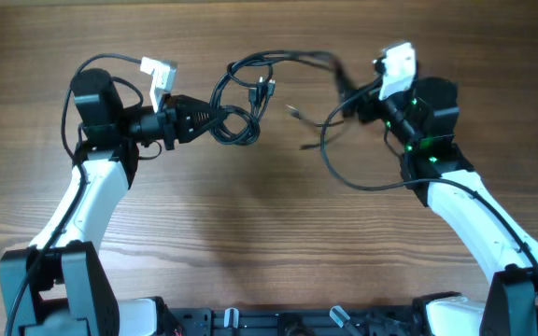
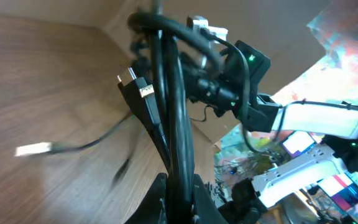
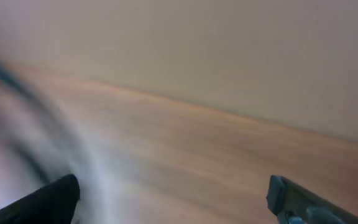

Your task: Untangle cables

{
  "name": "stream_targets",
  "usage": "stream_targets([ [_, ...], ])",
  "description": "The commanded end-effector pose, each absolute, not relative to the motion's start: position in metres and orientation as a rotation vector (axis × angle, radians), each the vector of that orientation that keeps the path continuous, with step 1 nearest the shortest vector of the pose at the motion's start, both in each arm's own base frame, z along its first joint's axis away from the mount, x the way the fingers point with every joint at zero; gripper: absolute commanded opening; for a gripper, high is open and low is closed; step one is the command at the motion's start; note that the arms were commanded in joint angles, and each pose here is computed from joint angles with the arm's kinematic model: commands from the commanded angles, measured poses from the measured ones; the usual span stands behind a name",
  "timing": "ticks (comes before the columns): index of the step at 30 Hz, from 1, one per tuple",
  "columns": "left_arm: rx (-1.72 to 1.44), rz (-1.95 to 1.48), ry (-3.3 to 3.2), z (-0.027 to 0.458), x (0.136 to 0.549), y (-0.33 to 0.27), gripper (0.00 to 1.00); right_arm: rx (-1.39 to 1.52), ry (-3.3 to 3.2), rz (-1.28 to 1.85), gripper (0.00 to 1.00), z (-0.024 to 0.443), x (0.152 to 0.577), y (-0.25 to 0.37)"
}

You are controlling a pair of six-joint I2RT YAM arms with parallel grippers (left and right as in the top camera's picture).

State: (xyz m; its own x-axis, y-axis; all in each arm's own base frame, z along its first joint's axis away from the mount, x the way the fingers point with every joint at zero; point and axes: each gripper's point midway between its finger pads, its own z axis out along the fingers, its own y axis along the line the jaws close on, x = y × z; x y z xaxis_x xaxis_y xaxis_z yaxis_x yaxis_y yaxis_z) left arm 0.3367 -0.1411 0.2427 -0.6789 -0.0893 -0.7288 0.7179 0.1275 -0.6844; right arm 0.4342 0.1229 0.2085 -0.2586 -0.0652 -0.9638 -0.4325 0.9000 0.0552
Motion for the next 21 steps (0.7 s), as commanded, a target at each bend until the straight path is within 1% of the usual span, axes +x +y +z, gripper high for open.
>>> stream_targets([
  [1, 0.585, -1.504, 1.766, 0.243, 0.349, -0.138, 0.04, -0.550, 1.793, 0.994, 1.00, 0.222, 0.378, 0.190],
  [4, 0.595, -1.446, 1.752, 0.242, 0.354, -0.136, 0.04, -0.569, 1.809, 1.238, 1.00, 0.229, 0.353, 0.204],
  [9, 0.727, -1.409, 1.688, 0.242, 0.347, -0.155, 0.04, -0.310, 1.837, 1.470, 1.00, 0.257, 0.357, 0.206],
  [11, 0.785, -1.405, 1.667, 0.241, 0.341, -0.171, 0.04, -0.302, 1.792, 1.544, 1.00, 0.274, 0.354, 0.208],
  [13, 0.862, -1.342, 1.636, 0.237, 0.339, -0.195, 0.04, -0.393, 1.713, 1.580, 1.00, 0.292, 0.344, 0.211],
  [17, 0.858, -1.263, 1.666, 0.230, 0.344, -0.215, 0.04, -0.425, 1.703, 1.589, 1.00, 0.294, 0.339, 0.212],
  [21, 0.878, -1.142, 1.722, 0.210, 0.347, -0.231, 0.04, -0.442, 1.706, 1.601, 1.00, 0.293, 0.335, 0.220],
])
